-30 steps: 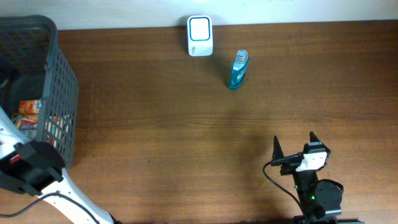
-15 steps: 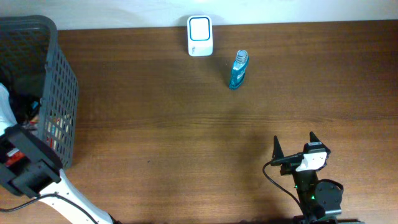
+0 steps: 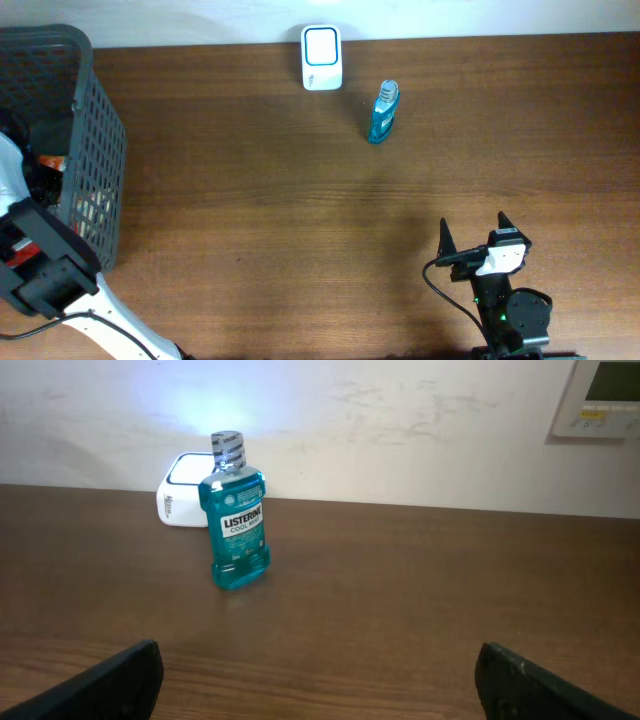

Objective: Scan the item barcode
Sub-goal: 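Return the left gripper to the basket and grasp a clear packaged item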

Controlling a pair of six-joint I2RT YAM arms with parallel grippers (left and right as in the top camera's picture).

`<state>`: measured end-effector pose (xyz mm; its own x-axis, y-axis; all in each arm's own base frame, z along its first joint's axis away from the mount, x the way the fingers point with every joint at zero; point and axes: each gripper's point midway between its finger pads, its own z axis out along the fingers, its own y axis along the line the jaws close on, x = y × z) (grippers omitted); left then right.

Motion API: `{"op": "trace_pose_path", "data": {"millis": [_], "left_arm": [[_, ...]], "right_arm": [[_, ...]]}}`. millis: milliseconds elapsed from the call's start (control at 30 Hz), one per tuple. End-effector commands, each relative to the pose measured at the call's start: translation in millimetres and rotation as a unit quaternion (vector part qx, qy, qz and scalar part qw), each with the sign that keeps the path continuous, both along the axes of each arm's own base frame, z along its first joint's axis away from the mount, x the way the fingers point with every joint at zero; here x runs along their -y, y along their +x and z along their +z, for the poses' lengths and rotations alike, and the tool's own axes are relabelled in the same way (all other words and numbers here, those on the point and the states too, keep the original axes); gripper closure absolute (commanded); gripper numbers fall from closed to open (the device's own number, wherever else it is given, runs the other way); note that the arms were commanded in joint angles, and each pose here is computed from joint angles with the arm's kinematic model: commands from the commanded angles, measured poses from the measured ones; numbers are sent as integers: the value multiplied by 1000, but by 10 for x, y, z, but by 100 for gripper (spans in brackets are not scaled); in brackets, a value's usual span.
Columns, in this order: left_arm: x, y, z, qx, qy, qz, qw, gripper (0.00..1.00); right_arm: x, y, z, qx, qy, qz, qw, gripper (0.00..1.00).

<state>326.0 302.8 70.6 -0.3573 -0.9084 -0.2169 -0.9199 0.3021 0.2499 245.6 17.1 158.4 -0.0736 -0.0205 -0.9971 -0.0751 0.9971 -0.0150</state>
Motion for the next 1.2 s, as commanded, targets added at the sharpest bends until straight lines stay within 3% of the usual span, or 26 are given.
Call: {"op": "trace_pose_path", "data": {"millis": [0, 67, 267, 500, 533, 600, 667, 700, 733, 833, 1000, 1167], "left_arm": [[-6, -55, -22, -13, -5, -19, 1000, 87], [-14, -44, 29, -15, -5, -35, 999, 100], [-66, 52, 521, 23, 21, -36, 999, 100], [42, 278, 1383, 155, 44, -50, 986, 100], [41, 278, 1443, 162, 49, -50, 984, 96], [25, 273, 1462, 162, 55, -50, 984, 63], [-16, 222, 1415, 143, 64, -45, 987, 48], [-42, 161, 1350, 124, 66, -39, 989, 32], [-75, 99, 1269, 106, 67, -28, 992, 27], [-114, -44, 951, 65, 45, -16, 997, 13], [-155, -237, 454, 12, 3, 1, 1000, 1], [-247, -247, 225, 1, -6, 10, 1000, 1]], "right_arm": [[25, 1, -30, -2, -2, -6, 1000, 2], [25, 1, -30, -2, -2, -6, 1000, 2], [25, 1, -30, -2, -2, -6, 1000, 2], [25, 1, -30, -2, -2, -6, 1000, 2], [25, 1, -30, -2, -2, -6, 1000, 2], [25, 1, -30, -2, -2, -6, 1000, 2], [25, 1, -30, -2, -2, -6, 1000, 2], [25, 1, -30, -2, -2, -6, 1000, 2], [25, 1, -30, -2, -2, -6, 1000, 2], [25, 1, -30, -2, -2, -6, 1000, 2], [25, 1, -30, -2, -2, -6, 1000, 2], [25, 1, -30, -2, -2, -6, 1000, 2]]}}
